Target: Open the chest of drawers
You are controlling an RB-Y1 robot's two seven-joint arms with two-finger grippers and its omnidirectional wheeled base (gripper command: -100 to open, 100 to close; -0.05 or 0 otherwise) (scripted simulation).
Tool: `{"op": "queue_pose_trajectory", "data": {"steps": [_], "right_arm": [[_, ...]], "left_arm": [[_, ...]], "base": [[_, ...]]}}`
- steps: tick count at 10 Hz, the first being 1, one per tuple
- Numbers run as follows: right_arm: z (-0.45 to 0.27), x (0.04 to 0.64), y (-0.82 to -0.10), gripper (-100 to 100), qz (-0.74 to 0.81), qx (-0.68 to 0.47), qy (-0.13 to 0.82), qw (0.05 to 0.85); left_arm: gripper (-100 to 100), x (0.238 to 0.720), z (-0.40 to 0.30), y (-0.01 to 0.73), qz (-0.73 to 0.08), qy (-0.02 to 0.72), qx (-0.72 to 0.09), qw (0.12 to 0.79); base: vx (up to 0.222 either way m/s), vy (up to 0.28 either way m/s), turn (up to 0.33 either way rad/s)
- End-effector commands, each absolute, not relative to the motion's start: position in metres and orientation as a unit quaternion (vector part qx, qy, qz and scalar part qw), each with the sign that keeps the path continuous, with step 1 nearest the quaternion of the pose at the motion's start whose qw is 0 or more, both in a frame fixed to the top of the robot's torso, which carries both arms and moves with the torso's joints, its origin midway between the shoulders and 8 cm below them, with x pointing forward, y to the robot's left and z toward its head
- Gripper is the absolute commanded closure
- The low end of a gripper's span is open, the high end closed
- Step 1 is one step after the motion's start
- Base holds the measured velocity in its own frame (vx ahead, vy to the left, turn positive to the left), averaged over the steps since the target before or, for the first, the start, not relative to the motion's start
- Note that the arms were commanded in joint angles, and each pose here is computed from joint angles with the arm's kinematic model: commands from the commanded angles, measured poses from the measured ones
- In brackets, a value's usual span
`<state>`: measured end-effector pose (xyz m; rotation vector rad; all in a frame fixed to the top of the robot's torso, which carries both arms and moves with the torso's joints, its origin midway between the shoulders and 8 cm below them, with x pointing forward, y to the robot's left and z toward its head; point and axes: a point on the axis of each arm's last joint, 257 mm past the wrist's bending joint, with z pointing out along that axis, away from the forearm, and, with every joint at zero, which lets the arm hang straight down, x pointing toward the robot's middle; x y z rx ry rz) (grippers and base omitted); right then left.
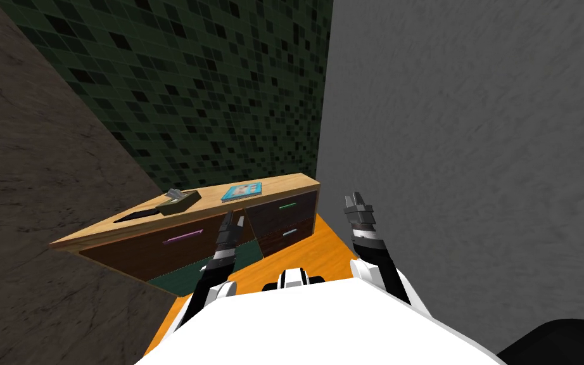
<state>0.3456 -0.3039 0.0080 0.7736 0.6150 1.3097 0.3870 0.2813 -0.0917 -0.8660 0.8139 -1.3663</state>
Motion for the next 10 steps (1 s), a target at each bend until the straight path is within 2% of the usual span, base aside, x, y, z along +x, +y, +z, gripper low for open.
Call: {"op": "queue_pose_trajectory", "data": {"steps": [1, 10], "right_arm": [[0.008, 0.346, -0.304, 0, 0.584, 0.345, 0.274, 0.682], [0.008, 0.346, -0.304, 0, 0.584, 0.345, 0.274, 0.682]], "left_arm": [[-100, 0.394, -0.115, 0.287, -0.587, 0.360, -0.393, 0.610], [-100, 0.408, -0.176, 0.306, -0.564, 0.380, -0.438, 0.588]], "base": [[0.080, -0.100, 0.023], [0.068, -0.082, 0.021]]}}
